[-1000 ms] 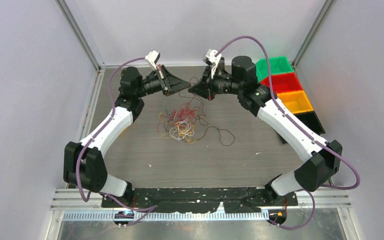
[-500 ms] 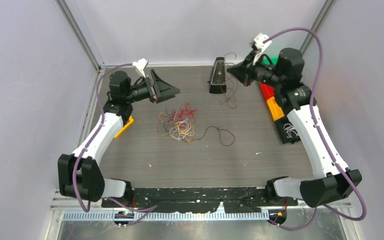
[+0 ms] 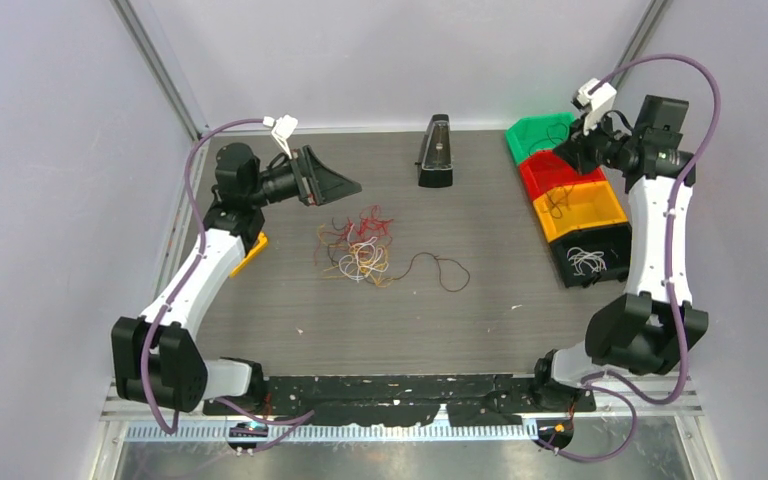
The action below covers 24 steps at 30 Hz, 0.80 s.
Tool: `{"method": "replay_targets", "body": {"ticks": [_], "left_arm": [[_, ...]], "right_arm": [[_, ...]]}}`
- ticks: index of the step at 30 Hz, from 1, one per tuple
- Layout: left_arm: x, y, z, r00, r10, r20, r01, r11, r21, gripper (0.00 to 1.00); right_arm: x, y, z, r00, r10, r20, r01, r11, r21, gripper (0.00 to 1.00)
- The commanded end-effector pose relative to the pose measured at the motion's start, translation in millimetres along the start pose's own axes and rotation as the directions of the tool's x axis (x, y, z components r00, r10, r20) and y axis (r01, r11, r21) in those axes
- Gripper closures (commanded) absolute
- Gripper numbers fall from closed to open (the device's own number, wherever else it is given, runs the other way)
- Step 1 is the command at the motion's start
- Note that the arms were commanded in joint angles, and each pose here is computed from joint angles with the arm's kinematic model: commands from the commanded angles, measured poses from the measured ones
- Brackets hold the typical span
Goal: Untangle the cables
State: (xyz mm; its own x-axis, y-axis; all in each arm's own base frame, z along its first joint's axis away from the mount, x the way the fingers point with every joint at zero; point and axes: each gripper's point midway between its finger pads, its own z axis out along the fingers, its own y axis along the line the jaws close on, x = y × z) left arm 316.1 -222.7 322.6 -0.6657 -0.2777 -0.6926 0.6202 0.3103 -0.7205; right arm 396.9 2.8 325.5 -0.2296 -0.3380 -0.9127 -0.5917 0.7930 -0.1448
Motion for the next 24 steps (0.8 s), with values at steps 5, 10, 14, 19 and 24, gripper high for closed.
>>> {"method": "replay_targets", "body": {"ticks": [5,10,14,19,24], "left_arm": [[-3.0,-0.8,7.4,0.998,0.062,0.009,-0.062,0.998,0.028,0.0],[-2.8,5.3,8.4,0.998,0.067,0.01,-0.067,0.998,0.006,0.0],[1.7,11.3,8.1,0.998,0.061,-0.008,-0.061,0.998,-0.015,0.0],[5.0,17.8,8.9,0.999,0.045,-0.017,-0.046,0.998,-0.032,0.0],[9.0,21.8,7.9,0.998,0.046,-0.037,-0.048,0.998,-0.05,0.0]], "right_arm": [[59.4,-55.0,9.1,0.93,-0.346,-0.125,0.331,0.935,-0.127,0.95],[89.5,-79.1,24.1,0.847,-0.514,-0.139,0.485,0.852,-0.198,0.95],[109.1,-86.1,34.0,0.774,-0.619,-0.133,0.571,0.773,-0.276,0.95],[128.9,-99.9,39.8,0.657,-0.743,-0.131,0.659,0.649,-0.38,0.94],[159.2,-104.3,33.0,0.478,-0.874,-0.086,0.73,0.45,-0.514,0.95]]}}
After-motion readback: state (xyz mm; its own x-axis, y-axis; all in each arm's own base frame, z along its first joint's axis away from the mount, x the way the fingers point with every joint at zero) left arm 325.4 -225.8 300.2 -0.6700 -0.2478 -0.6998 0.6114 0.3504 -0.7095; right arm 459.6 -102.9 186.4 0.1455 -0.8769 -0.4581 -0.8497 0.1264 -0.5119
